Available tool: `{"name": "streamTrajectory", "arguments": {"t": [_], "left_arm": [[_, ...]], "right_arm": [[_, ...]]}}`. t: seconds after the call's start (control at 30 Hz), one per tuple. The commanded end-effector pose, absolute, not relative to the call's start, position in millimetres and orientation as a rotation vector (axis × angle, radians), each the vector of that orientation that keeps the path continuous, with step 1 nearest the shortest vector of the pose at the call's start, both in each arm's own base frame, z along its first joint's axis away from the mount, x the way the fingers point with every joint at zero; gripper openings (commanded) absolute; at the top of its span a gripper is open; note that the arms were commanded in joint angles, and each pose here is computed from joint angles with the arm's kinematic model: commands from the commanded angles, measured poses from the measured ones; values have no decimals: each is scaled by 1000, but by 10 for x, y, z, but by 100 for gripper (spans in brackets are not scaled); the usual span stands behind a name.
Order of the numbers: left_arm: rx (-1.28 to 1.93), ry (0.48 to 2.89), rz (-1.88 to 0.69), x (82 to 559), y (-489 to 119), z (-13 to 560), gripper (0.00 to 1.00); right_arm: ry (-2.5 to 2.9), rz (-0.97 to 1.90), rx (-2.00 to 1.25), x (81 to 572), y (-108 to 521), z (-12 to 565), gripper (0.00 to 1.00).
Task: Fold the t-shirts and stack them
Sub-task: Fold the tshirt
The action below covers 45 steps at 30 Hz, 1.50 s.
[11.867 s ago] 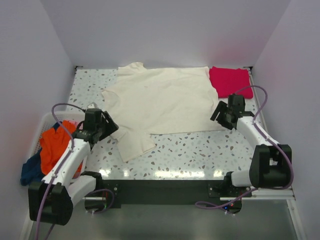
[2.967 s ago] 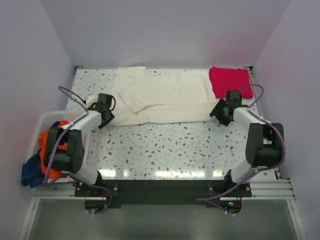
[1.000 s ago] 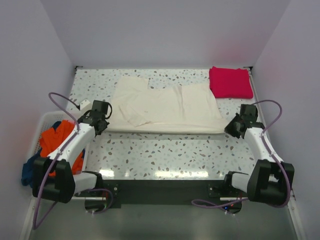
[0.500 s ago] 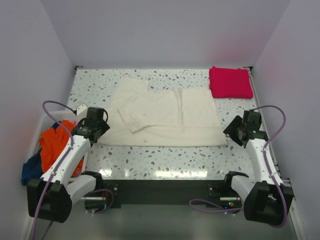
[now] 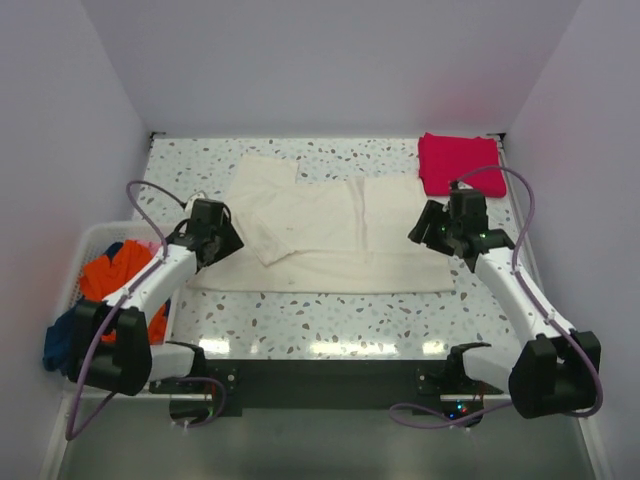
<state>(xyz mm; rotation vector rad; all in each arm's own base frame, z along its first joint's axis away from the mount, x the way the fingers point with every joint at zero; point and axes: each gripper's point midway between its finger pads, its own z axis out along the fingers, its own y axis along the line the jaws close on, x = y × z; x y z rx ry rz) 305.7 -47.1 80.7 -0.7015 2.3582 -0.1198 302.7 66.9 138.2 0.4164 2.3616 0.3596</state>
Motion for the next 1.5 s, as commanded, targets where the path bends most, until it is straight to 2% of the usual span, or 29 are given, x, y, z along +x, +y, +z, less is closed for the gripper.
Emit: {"name": "streamTrajectory", "arguments": {"t": [0.0,0.23,0.37,0.47,0.77,1.0,1.17,1.47], "left_arm": [[-592,2316,-265,3369,-779,934,60],[-563,2375,-314,3522,-992,658,56],[-538,2363,-357,3634,-1094,600,61],[-552,2366,-377,3702,-1144,570,61],[-576,2380,-344,3817,-1152,459,52],[-590,2384,-320,3849,-1131,409,49],[-591,2364,-254,3836,-1024,483,53],[-585,2386,-235,3868,-1024,392,53]], "right_arm": [[2315,405,374,3265,827,1509,59],[2334,477,311,3365,1024,1463,59],[2349,473,274,3377,1040,1440,59],[2371,473,257,3368,1049,1398,59],[2377,488,231,3353,1076,1395,59],[2367,506,220,3327,1094,1450,59],[2365,512,217,3311,1099,1451,59],[2362,515,215,3296,1099,1442,59]]}}
